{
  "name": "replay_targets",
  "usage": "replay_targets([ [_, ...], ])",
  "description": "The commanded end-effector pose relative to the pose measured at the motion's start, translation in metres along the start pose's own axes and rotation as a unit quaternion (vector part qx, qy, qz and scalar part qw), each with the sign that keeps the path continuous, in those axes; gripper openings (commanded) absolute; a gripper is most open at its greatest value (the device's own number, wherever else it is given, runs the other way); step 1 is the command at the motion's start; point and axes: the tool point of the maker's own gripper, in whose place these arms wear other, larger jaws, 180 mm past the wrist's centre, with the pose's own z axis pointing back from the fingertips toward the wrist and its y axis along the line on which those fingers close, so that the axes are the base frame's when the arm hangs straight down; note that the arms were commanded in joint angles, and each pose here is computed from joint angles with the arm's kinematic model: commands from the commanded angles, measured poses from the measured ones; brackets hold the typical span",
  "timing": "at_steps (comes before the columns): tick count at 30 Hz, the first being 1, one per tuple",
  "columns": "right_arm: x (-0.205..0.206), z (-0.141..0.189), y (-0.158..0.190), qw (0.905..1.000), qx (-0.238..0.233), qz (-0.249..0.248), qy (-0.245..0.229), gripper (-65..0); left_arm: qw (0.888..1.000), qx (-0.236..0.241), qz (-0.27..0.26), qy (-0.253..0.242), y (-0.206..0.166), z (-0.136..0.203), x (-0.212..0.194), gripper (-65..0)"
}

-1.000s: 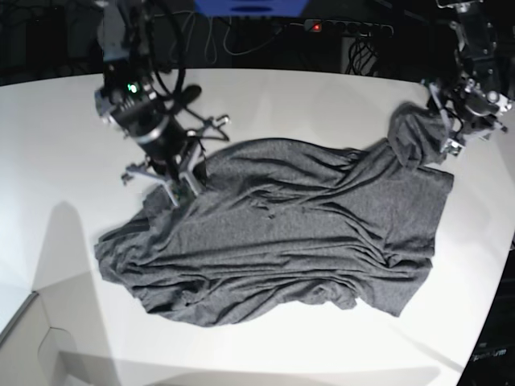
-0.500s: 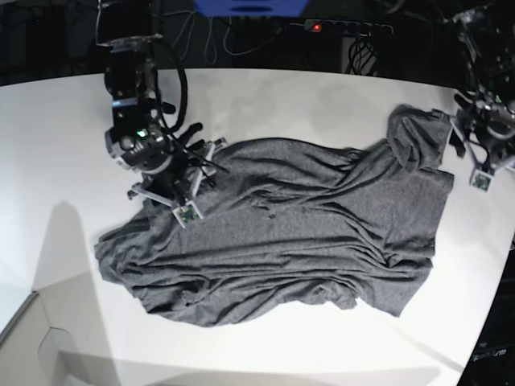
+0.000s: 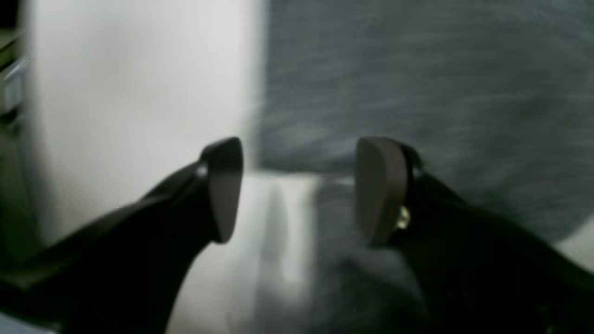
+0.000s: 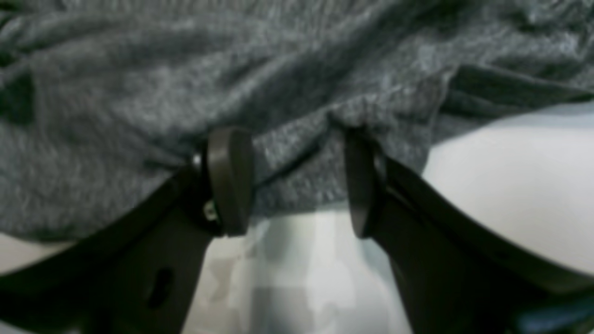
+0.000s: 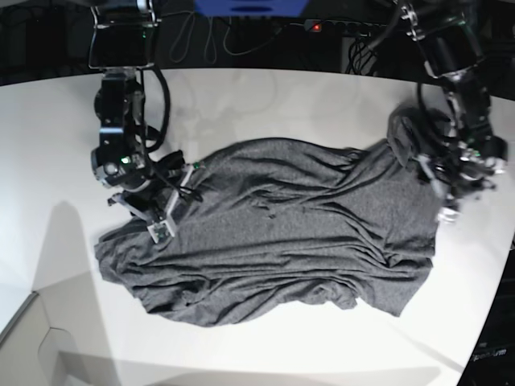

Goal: Layout the t-shirt on the table in an organized manner, then fold the t-shirt properly
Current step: 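Grasp the shirt's collar-side corners with both grippers, then pull the corners apart with both grippers to spread the shirt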

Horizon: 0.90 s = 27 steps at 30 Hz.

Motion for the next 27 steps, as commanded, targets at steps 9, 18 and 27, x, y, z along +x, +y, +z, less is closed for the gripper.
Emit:
replay_targets([
  [9,0.006,-0.002,-0.002,0.9997,0.003,-0.012,-0.02,-32.6,0.999,-0.035,0.017,0.011,-0.012,-0.026,-0.02,-27.6],
  [18,0.007,-0.003,-0.002,0.9995,0.003,-0.013,-0.027,-65.0,0.999,-0.038,0.02,0.014,-0.011,-0.029,-0.027,-27.8],
  [27,0.01,0.041,-0.016,0.9966,-0.039,-0.011,-0.072,-65.0,1.0,-0.021,0.001,-0.002,-0.009,-0.014,-0.023,-27.9],
])
